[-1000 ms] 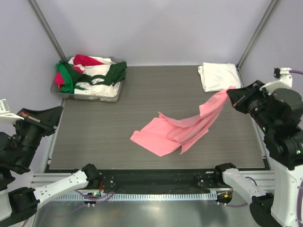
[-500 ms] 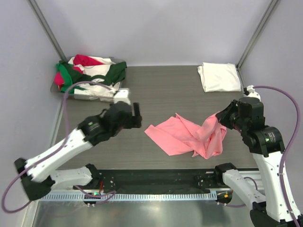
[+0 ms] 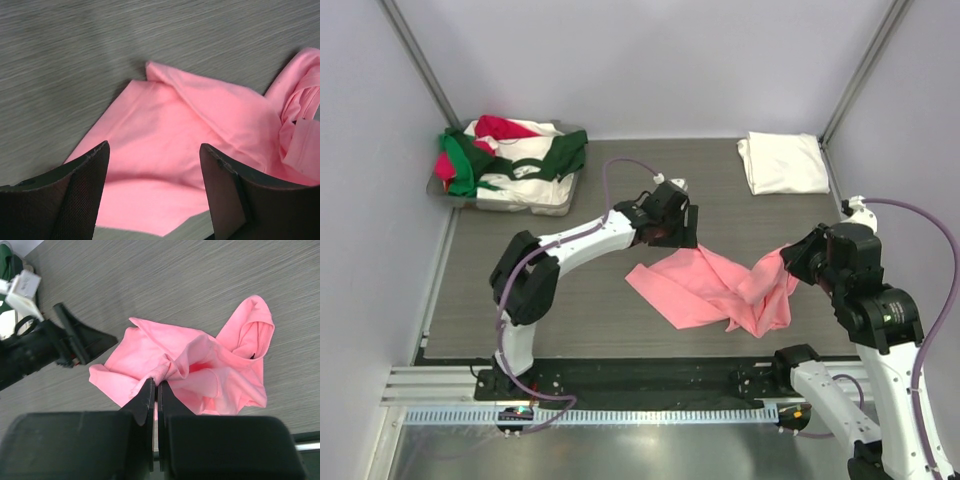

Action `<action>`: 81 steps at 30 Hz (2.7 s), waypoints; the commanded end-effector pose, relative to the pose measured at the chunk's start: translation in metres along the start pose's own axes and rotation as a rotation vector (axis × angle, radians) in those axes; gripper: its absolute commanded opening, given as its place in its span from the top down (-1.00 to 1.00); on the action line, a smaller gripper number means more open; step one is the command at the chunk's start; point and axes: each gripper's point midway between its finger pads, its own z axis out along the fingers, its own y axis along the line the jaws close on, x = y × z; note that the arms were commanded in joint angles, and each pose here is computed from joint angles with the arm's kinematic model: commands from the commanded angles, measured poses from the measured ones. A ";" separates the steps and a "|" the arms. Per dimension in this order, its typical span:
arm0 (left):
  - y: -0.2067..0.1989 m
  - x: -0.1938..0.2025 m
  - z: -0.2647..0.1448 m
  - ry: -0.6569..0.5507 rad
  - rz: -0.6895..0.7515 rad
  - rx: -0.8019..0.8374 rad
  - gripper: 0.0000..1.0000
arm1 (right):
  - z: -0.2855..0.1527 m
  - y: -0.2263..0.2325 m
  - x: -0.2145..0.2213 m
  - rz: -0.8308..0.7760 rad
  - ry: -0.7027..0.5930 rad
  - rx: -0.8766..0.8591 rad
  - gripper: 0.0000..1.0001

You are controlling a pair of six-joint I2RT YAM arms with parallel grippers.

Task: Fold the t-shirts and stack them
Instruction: Flatten the tshirt out

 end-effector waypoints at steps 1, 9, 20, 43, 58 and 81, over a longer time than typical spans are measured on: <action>-0.034 -0.017 0.015 -0.007 -0.031 0.129 -0.47 | 0.002 0.004 -0.015 -0.011 -0.053 -0.006 0.98; -0.036 -0.010 0.060 0.047 -0.077 0.124 -0.40 | 0.009 0.000 -0.010 -0.037 -0.042 0.010 0.98; -0.026 -0.024 0.079 0.021 -0.119 0.098 -0.30 | 0.011 -0.001 -0.002 -0.036 -0.023 -0.001 0.98; -0.032 -0.019 0.100 0.062 -0.176 0.154 0.65 | 0.027 -0.010 0.016 -0.041 0.017 0.019 0.98; -0.029 -0.119 -0.059 -0.182 -0.261 0.234 1.00 | -0.015 0.011 -0.043 -0.057 -0.138 -0.020 0.98; 0.067 -0.074 -0.553 -1.012 -0.156 0.147 0.99 | -0.253 0.043 -0.161 -0.029 -0.770 -0.360 0.98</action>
